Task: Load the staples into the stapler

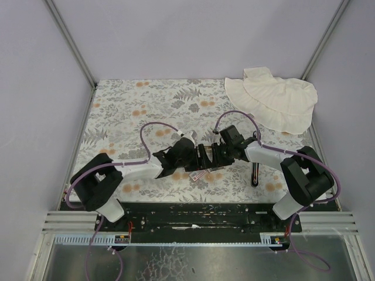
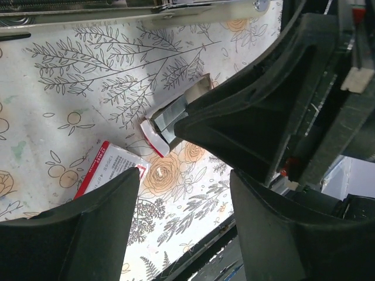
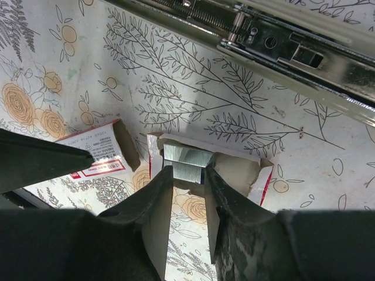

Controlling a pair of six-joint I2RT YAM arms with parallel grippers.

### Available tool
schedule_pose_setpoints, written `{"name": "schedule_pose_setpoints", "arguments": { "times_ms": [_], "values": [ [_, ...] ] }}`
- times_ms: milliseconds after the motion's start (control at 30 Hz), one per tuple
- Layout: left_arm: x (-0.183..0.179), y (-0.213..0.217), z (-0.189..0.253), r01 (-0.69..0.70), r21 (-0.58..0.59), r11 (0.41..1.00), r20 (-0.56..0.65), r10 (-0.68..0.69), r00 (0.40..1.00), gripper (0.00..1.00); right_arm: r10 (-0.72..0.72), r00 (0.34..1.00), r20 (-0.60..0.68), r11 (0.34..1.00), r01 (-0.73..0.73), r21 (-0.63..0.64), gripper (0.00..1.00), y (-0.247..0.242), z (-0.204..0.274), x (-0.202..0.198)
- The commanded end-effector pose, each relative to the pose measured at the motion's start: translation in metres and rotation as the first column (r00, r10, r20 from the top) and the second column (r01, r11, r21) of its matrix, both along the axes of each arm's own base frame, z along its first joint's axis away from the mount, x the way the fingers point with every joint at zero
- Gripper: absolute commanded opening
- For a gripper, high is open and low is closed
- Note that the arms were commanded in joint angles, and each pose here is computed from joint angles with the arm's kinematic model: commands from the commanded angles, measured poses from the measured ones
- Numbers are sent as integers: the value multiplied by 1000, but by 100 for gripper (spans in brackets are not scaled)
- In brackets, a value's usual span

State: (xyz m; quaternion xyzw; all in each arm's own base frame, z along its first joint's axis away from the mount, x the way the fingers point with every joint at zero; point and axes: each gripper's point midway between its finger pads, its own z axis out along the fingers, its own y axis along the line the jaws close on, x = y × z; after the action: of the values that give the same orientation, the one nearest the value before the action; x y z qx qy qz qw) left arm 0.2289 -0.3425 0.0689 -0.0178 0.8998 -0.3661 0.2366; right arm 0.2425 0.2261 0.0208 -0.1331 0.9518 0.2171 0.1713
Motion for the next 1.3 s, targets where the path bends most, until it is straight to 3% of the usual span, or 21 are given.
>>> {"name": "schedule_pose_setpoints", "arguments": {
  "times_ms": [0,433,867,1267],
  "values": [
    [14,-15,10,-5,-51,999,14,6,1000,62,-1,1000,-15,1000,1,12,34,3,-2,-1],
    [15,-24,-14,23,-37,999,-14,-24,1000,57,-22,999,-28,1000,23,21,26,0,5,-8],
    [11,-30,-25,40,-67,997,-44,-43,998,50,-43,996,-73,999,44,16,29,1,-3,-12],
    [8,-34,-23,46,-98,994,-55,-51,997,44,-59,996,-64,982,69,175,26,22,27,-14]
  ]
}}
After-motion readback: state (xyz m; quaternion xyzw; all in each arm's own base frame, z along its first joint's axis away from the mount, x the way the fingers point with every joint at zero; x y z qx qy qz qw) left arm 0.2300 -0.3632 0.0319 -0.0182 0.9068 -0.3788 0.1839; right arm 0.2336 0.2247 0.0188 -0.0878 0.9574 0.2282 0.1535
